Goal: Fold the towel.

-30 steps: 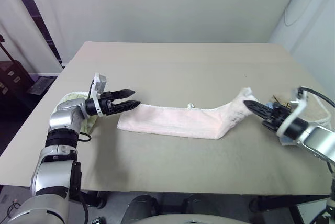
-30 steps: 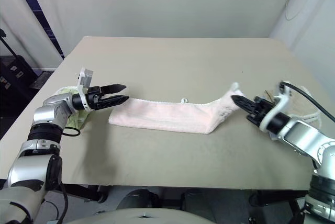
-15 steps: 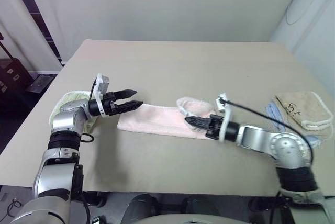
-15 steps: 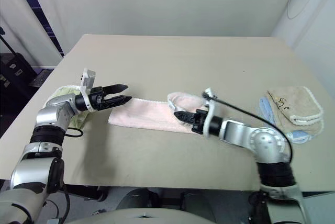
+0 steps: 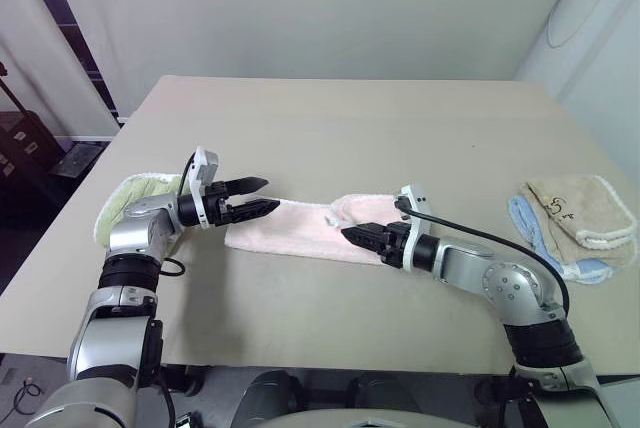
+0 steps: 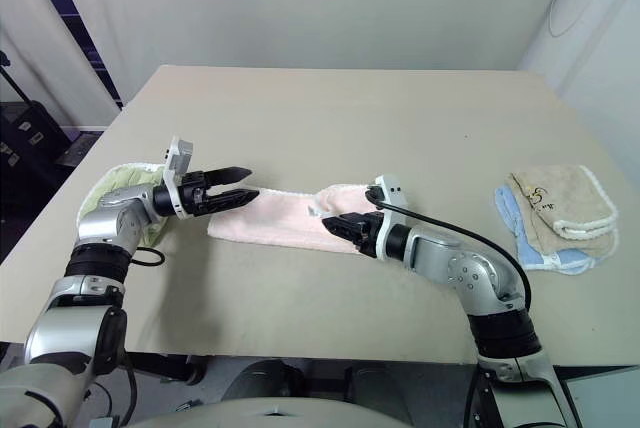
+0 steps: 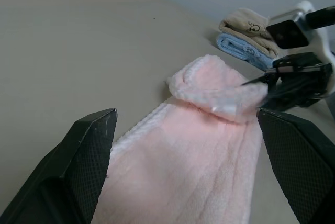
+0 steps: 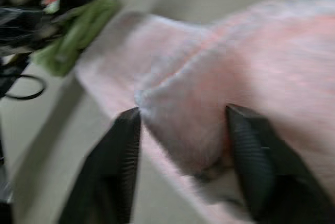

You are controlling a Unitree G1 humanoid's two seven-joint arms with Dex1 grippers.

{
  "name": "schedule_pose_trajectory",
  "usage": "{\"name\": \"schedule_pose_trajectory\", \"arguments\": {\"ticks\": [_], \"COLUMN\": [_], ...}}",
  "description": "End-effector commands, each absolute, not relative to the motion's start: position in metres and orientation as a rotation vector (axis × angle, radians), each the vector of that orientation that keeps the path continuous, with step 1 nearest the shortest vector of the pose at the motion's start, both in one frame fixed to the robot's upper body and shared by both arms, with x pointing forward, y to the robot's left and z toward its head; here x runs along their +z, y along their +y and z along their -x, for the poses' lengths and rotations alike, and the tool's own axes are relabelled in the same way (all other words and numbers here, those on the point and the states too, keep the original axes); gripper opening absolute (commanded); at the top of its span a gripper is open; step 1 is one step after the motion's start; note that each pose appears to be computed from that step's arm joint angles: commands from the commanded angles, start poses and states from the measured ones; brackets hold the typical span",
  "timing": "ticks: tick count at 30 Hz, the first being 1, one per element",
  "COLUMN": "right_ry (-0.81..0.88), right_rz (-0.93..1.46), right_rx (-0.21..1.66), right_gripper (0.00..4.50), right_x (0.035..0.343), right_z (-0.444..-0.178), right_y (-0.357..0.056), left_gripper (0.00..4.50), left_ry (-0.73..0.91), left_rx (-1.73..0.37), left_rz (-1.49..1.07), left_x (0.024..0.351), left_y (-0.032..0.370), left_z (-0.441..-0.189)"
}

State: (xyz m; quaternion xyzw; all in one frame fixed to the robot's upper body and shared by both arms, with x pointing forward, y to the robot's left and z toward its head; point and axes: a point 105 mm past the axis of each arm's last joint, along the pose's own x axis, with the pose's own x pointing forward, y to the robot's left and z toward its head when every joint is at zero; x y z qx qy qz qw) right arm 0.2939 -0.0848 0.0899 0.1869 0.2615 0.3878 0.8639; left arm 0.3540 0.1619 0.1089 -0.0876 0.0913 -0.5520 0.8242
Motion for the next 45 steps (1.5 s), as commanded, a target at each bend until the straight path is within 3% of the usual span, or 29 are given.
{"name": "schedule_pose_trajectory", "arguments": {"ticks": [1,2,7,14,19,26,31,34,45], "right_ry": [0.497,0.488,0.233,0.143,0.127,0.247,0.359,0.377,0.293], "right_rz": [-0.39,-0.406,-0.51,-0.48,-0.45,-0.414,-0.34,-0.282,-0.204], "right_rx": [0.862,0.887,0.903,0.815,0.797,0.701,0.646,0.644,0.688], "right_gripper": [4.04,4.42,4.48,4.48,2.85,0.14,0.0,0.0,0.0], "right_x": [0.105,0.109,0.156,0.158,0.144,0.092,0.048,0.036,0.058], "right_z": [-0.294,-0.292,-0.296,-0.31,-0.321,-0.345,-0.346,-0.343,-0.344], "right_y": [-0.076,-0.074,-0.094,-0.131,-0.136,-0.135,-0.133,-0.13,-0.136], "left_gripper": [4.5,4.5,4.5,4.5,4.5,2.09,0.17,0.04,0.04], "left_ry": [0.144,0.142,0.079,0.059,0.074,0.154,0.281,0.341,0.351], "left_rx": [-1.193,-1.196,-1.263,-1.372,-1.415,-1.406,-1.492,-1.539,-1.584], "left_rz": [0.148,0.15,0.165,0.116,0.099,-0.028,-0.205,-0.236,-0.243], "left_x": [0.125,0.126,0.144,0.144,0.138,0.105,0.067,0.055,0.05], "left_y": [0.157,0.155,0.138,0.089,0.051,0.013,0.019,0.032,0.039], "left_z": [-0.361,-0.362,-0.364,-0.365,-0.37,-0.372,-0.355,-0.346,-0.338]}}
